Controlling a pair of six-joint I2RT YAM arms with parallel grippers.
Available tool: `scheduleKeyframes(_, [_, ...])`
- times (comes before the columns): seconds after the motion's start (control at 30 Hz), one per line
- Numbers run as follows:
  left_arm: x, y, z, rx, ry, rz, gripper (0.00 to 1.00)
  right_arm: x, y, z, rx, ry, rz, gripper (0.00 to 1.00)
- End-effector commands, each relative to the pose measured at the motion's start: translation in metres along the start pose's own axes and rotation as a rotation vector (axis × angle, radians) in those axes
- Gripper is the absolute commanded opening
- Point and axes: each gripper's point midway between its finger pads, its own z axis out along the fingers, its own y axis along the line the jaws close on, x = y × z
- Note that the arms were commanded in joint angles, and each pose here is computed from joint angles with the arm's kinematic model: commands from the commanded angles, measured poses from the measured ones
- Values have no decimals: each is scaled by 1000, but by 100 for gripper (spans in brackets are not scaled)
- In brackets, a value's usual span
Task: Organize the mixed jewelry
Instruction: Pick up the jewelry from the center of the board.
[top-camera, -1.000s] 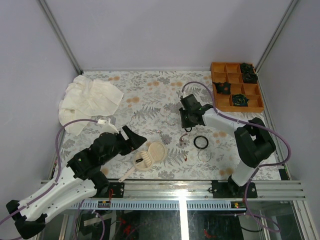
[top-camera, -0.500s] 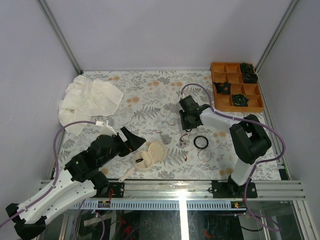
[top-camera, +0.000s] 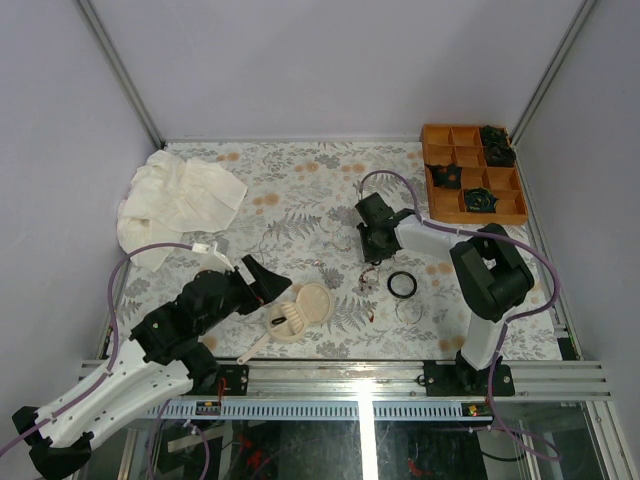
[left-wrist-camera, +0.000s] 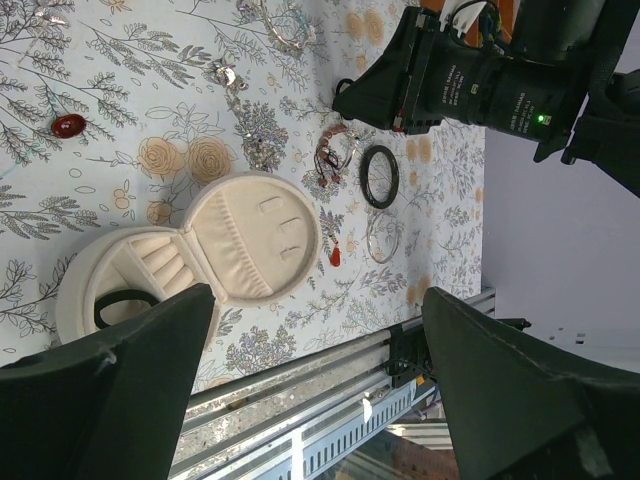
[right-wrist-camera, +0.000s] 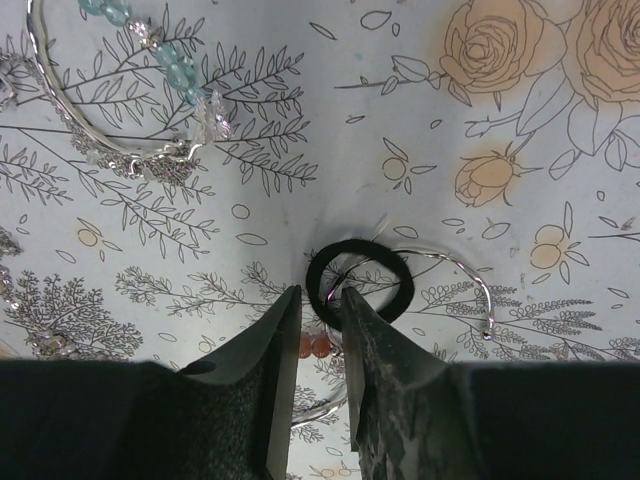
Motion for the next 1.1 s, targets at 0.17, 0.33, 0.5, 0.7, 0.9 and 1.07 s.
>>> scheduleKeyframes(0.17, [-2,-2,1,23,-18,-12,86,-20,-2,-1,22,-48,-17,14])
scheduleKeyframes(0.33, [-1,-3,1,28,-15,-19,85,-31,-3,-19,24,-96,-23,4])
scheduleKeyframes(0.5, [0,-3,2,31,-11,-27,85,-44,-2,-49,2,-170,-35,4])
scheduleKeyframes(0.7, [-1,-4,3,27,-10,-24,85,-53,5,-82,-59,-238,-43,5])
scheduleKeyframes(0.9, [-6,-5,-2,18,-27,-22,85,-44,32,-110,-239,-258,-53,5])
scheduleKeyframes(1.07, [-15,-5,-14,22,-67,-33,84,-13,89,-146,-484,-250,-110,5])
